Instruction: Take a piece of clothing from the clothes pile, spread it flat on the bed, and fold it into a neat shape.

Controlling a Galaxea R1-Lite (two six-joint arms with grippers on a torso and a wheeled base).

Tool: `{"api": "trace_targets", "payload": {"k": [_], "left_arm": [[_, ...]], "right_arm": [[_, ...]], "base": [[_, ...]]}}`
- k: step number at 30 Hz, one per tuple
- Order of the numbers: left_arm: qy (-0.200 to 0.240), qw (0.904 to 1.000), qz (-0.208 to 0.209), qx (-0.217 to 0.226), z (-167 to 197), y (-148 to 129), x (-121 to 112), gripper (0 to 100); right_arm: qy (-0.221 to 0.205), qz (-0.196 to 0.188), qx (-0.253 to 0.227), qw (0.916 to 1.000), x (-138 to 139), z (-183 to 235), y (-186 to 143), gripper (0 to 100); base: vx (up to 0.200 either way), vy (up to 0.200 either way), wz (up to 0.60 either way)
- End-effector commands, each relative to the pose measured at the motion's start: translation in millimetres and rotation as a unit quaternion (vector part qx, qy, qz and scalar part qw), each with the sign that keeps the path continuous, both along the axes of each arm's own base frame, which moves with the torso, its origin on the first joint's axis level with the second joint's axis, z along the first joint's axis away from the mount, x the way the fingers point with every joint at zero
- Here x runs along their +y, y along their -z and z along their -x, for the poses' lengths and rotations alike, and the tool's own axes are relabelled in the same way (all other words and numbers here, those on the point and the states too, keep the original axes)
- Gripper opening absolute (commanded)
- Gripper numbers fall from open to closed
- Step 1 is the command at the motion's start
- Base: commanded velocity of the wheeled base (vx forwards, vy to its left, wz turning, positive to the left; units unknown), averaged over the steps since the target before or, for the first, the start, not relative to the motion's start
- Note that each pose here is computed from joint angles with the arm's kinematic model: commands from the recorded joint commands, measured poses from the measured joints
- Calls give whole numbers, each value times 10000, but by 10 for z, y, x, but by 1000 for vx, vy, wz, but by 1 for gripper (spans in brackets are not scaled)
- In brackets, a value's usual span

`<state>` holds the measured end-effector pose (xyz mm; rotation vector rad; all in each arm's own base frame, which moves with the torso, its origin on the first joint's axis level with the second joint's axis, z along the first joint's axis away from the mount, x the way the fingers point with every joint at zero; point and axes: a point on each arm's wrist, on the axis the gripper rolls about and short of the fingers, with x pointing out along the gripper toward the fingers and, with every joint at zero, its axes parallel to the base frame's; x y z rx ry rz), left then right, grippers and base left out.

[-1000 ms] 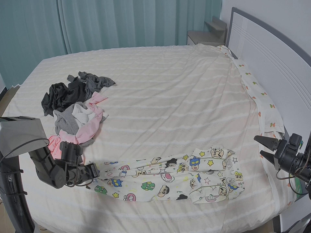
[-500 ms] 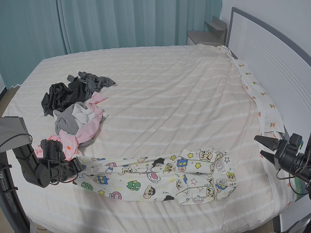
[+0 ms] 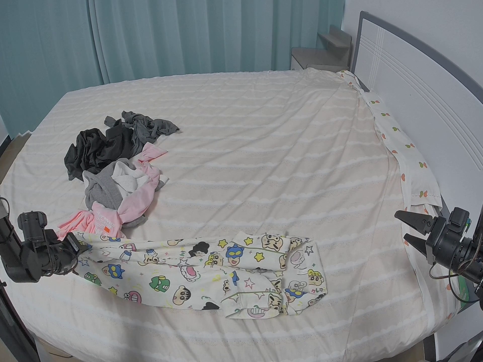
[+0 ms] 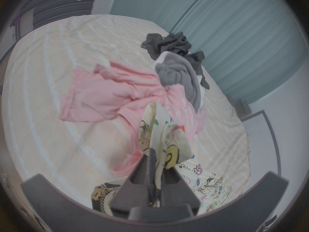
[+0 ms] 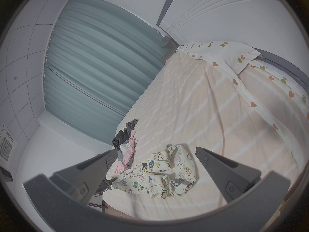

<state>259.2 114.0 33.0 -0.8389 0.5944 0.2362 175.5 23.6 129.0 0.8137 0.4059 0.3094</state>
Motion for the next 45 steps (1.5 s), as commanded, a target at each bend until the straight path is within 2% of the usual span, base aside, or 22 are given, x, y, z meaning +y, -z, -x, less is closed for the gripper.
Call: {"api": "trace_targets", "payload": {"k": [1,4,8,11,15,18,21,23,24,27,28,30,32,33,37,38,39,41,42,43,45], "left_arm": [[-415,9988,107,-253,167,-96,325,0],[-580,9978,126,-288,225,-102,429,0],[-622,9974,98,-349,261,-154,435,0],[-505,9974,31,-513,266,-280,348,0],[-259,9964,86,-806,231,-560,101,0],[179,9953,85,-951,224,-830,-197,0],[490,9950,49,-871,173,-1024,-487,0],[589,9949,31,-819,116,-1106,-648,0],[657,9949,0,-770,45,-1165,-839,0],[749,9935,-157,-841,-66,-1258,-1158,0],[772,9932,-179,-848,-77,-1262,-1192,0],[981,9914,-368,-787,-198,-1222,-1521,0],[1045,9905,-444,-779,-240,-1208,-1643,0],[1149,9891,-587,-706,-312,-1142,-1852,0],[1323,9856,-835,-639,-465,-1017,-2262,0],[1326,9855,-844,-634,-468,-1011,-2273,0],[1414,9837,-911,-638,-523,-963,-2448,0],[1558,9810,-955,-659,-564,-922,-2642,0],[1558,9810,-955,-659,-564,-922,-2642,0],[1785,9770,-979,-632,-567,-842,-2874,0],[1929,9740,-1007,-629,-563,-785,-3043,0]], "right_arm": [[87,-8,-18,10000,-31,-5,-7,100],[196,-23,-60,9998,-75,-16,-26,100],[222,-41,-82,9997,-108,-20,-36,100],[199,-48,-143,9997,-105,-3,-58,100],[177,-60,-232,9996,-98,27,-89,100],[146,-64,-262,9995,-90,43,-100,100],[148,-70,-251,9995,-90,41,-97,100],[148,-71,-259,9995,-90,43,-100,100],[148,-71,-259,9995,-90,43,-100,100],[148,-71,-259,9995,-90,43,-100,100],[148,-71,-259,9995,-90,43,-100,100],[148,-71,-259,9995,-90,43,-100,100],[155,-70,-259,9995,-93,43,-100,100],[155,-70,-251,9995,-92,41,-97,100],[162,-61,-224,9996,-95,32,-87,100],[162,-61,-224,9996,-95,32,-87,100],[177,-60,-201,9996,-100,25,-79,100],[183,-52,-189,9996,-102,21,-73,100],[183,-52,-189,9996,-102,21,-73,100],[176,-54,-181,9997,-102,19,-71,100],[176,-53,-166,9997,-102,19,-64,100]], "base": [[0,0,0],[0,0,0],[0,0,0],[0,0,0],[0,0,0],[0,0,0],[0,0,0],[0,0,0],[0,0,0],[0,0,0],[0,0,0],[0,0,0],[0,0,0],[0,0,0],[0,0,0],[0,0,0],[0,0,0],[0,0,0],[0,0,0],[0,0,0],[0,0,0]]}}
